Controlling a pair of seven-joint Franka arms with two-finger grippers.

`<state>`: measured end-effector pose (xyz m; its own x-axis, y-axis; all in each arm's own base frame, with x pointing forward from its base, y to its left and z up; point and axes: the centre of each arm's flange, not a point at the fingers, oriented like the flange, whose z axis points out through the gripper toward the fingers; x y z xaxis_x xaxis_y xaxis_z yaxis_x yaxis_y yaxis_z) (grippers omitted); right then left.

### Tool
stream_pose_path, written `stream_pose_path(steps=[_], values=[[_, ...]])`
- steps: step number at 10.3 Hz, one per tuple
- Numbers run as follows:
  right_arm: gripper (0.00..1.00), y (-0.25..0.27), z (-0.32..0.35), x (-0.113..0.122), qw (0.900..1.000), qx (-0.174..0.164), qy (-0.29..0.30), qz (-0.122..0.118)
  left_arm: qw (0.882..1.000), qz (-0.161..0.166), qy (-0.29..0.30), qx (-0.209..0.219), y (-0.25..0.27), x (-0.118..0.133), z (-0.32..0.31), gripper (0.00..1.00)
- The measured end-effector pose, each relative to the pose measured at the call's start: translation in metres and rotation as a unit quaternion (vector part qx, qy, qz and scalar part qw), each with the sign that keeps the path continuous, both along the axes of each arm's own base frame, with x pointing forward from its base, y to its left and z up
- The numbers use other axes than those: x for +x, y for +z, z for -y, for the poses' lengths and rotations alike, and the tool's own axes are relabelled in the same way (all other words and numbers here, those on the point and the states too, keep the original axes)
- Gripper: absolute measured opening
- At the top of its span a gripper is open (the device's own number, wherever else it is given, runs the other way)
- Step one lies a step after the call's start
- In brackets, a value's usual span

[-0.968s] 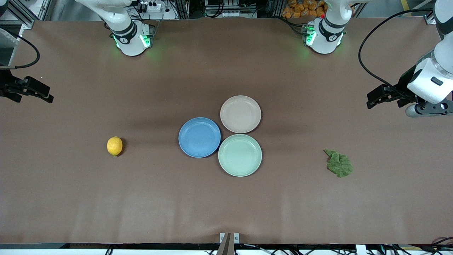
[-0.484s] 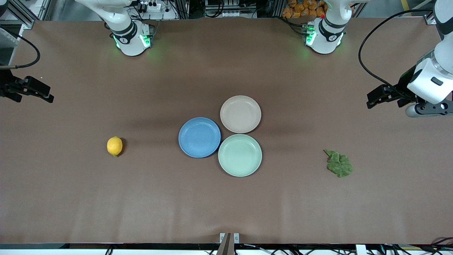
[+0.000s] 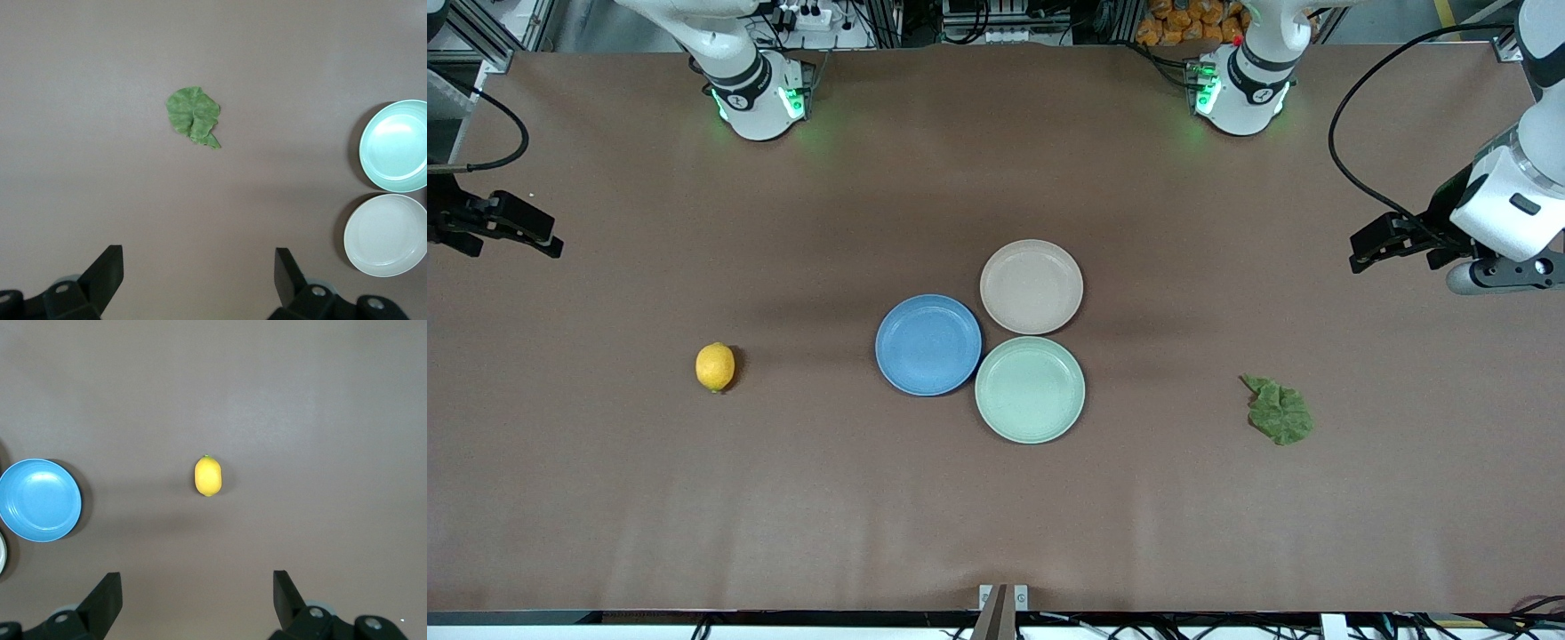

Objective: Pick lemon and lettuce from blue and beige plates

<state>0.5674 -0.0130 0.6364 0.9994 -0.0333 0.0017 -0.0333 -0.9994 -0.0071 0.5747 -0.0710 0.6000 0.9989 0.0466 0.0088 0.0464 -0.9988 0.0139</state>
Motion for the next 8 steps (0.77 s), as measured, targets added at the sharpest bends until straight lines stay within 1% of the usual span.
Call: stream_pose_path(steps=[3, 6, 8], values=[[1.00, 0.000, -0.004, 0.000, 1.000, 0.000, 0.004, -0.001, 1.000, 0.002, -0.001, 0.014, 0.000, 0.000, -0.003, 1.00], [1.00, 0.000, -0.003, 0.000, 1.000, 0.000, 0.003, -0.001, 1.000, 0.004, 0.000, 0.014, 0.003, 0.001, -0.004, 1.00], [1.00, 0.000, -0.003, 0.000, 1.000, 0.000, 0.002, -0.001, 1.000, 0.014, 0.000, 0.013, 0.015, -0.001, -0.004, 1.00]])
